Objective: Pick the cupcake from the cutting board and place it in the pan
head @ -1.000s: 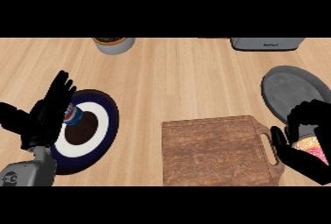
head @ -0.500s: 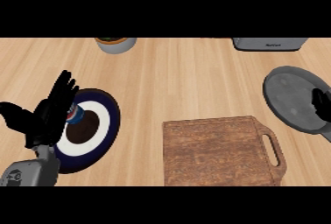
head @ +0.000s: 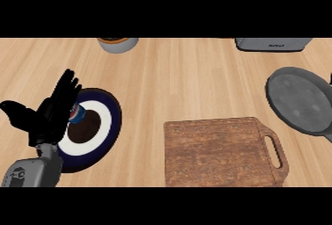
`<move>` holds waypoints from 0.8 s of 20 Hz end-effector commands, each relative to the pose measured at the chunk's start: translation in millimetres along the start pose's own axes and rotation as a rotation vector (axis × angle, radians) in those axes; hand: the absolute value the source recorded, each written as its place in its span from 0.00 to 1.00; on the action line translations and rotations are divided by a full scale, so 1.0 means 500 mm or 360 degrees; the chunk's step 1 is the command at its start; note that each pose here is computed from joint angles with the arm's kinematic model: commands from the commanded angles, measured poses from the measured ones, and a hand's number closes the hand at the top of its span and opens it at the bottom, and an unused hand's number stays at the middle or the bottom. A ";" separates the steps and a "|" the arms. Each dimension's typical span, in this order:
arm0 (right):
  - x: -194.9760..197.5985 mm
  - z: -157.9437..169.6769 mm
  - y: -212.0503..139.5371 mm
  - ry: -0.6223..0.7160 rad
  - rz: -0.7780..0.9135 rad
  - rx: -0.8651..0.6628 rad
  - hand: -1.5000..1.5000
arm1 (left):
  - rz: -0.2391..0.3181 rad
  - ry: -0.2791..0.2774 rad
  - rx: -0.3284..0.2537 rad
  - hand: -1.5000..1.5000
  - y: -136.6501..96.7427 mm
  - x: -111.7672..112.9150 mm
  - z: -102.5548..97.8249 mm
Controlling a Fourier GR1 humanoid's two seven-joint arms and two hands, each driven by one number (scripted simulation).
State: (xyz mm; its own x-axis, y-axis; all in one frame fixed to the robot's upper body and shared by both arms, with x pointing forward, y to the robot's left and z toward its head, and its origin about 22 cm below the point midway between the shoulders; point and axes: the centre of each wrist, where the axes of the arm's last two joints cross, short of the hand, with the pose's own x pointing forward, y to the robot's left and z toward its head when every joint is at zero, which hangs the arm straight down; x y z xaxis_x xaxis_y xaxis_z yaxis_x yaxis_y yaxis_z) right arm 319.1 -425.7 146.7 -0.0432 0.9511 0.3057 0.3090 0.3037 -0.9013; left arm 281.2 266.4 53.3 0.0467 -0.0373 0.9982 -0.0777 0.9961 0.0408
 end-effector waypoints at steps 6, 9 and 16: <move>-0.085 -0.030 0.129 -0.0067 -0.0088 0.0122 1.00 | 0.0005 -0.0006 -0.0054 0.50 -0.020 0.016 0.013; -0.087 -0.010 0.192 -0.0068 -0.0038 0.0149 1.00 | 0.0002 -0.0039 -0.0023 0.50 -0.018 0.027 -0.021; -0.107 0.004 0.222 0.0387 -0.0177 0.0375 0.00 | 0.0034 -0.0032 -0.0076 0.50 0.002 0.017 0.001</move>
State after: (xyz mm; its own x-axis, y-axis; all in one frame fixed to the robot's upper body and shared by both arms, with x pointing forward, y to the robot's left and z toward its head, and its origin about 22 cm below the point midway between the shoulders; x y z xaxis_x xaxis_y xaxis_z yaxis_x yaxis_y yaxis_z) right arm 352.2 -448.5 44.1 0.0817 0.9163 0.3920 0.1430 0.3785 -0.9145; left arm 283.3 262.6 61.0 0.0306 -0.0286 0.9991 -0.0453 0.9985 0.0300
